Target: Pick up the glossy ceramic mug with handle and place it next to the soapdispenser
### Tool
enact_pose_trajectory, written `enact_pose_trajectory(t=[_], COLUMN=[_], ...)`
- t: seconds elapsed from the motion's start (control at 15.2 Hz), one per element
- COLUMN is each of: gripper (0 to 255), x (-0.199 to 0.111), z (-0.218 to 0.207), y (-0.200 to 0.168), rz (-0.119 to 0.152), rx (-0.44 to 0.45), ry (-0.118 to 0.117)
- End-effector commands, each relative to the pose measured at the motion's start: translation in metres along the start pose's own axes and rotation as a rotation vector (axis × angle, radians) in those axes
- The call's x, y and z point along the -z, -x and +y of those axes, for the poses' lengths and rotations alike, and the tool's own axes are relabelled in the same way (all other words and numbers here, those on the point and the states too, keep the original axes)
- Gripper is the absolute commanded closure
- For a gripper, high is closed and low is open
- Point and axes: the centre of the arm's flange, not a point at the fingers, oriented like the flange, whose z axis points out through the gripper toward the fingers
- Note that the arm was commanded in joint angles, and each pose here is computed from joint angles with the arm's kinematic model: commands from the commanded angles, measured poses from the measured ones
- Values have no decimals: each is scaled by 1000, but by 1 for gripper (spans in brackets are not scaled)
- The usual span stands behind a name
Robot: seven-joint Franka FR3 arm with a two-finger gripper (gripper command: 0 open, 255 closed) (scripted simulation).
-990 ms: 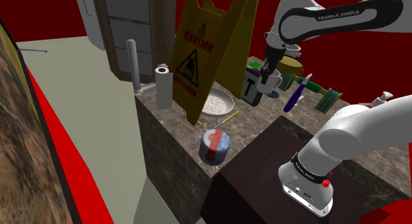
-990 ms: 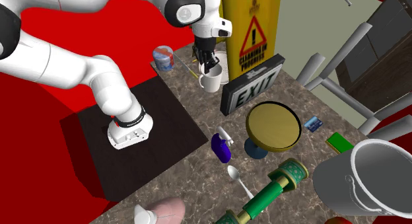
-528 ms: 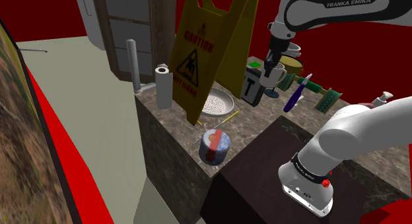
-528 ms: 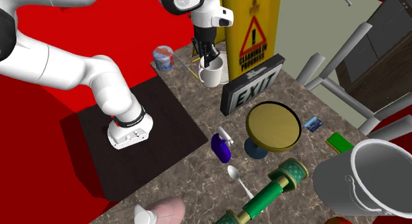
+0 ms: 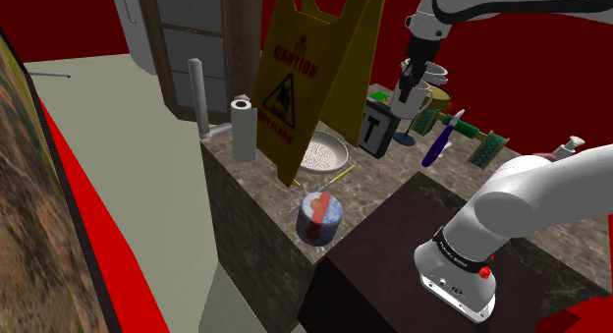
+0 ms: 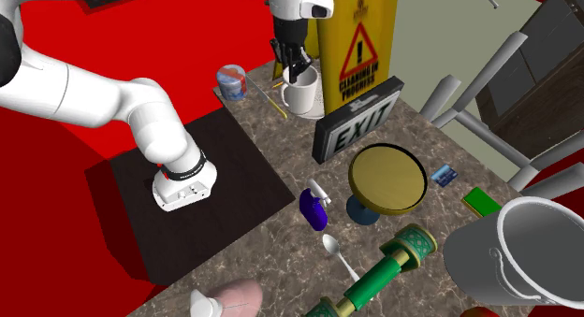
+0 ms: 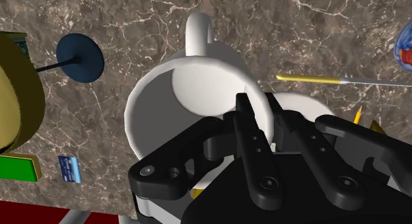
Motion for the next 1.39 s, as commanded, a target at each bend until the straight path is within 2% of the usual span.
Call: enact_pose_trajectory(t=[0.0,1.32], gripper=[255,255], x=[10,115], z=[0,7], y=[0,6], rz=[0,0], rx=[0,0], ry=[0,0])
